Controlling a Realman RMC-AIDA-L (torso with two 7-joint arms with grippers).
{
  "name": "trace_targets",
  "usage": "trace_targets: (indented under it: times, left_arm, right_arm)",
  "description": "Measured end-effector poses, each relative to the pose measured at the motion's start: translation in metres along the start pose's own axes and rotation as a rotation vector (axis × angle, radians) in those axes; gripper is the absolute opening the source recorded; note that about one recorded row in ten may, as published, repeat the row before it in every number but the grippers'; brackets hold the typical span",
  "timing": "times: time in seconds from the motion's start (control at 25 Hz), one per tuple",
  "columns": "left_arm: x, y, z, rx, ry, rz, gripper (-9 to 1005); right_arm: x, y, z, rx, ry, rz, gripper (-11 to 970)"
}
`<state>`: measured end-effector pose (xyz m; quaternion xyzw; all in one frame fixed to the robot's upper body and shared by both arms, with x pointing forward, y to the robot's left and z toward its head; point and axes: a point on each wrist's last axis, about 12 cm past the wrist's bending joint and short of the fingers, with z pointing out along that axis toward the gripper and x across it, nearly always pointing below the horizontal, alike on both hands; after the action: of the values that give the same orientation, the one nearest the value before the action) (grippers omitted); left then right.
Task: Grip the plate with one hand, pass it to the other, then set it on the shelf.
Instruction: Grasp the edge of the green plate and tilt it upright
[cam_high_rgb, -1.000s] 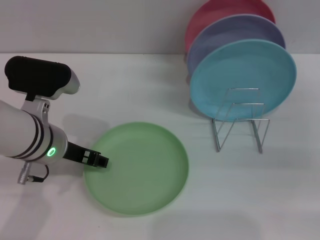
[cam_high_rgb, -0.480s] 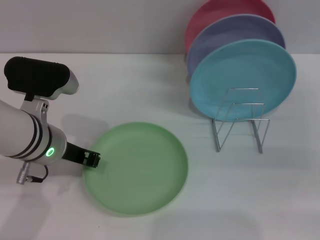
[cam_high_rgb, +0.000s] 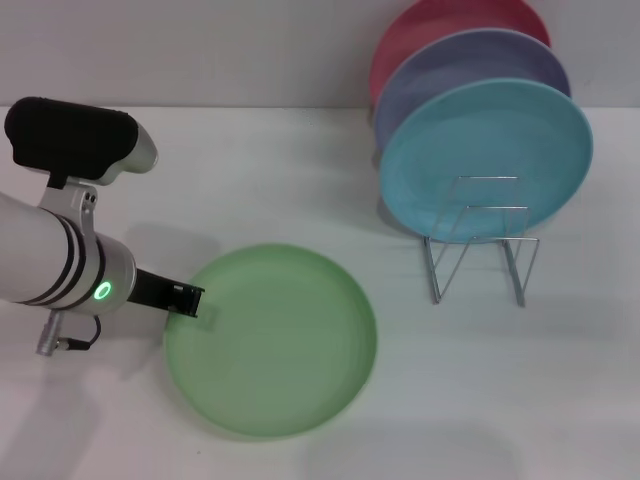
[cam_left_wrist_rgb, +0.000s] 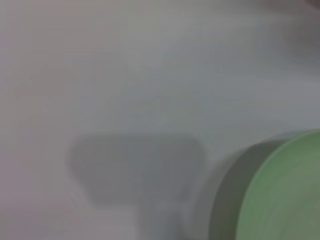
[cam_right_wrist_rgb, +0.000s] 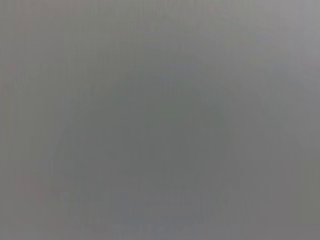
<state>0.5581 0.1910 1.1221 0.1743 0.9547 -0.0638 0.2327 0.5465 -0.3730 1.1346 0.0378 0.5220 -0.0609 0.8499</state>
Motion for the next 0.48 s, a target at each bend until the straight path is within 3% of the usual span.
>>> trace_targets:
  times: [0.24, 0.48]
  left_arm:
    - [-0.009, 0.002, -0.013, -0.022, -0.092, 0.012, 64]
    - [-0.021, 0.013, -0.04, -0.085, -0.24, 0.016, 46]
  right_arm:
    - [-0.004, 0.011, 0.006, -0.04, -0.017, 0.02, 547]
    - [-0.022, 0.045, 0.038, -0.196, -0.026, 0.056, 540]
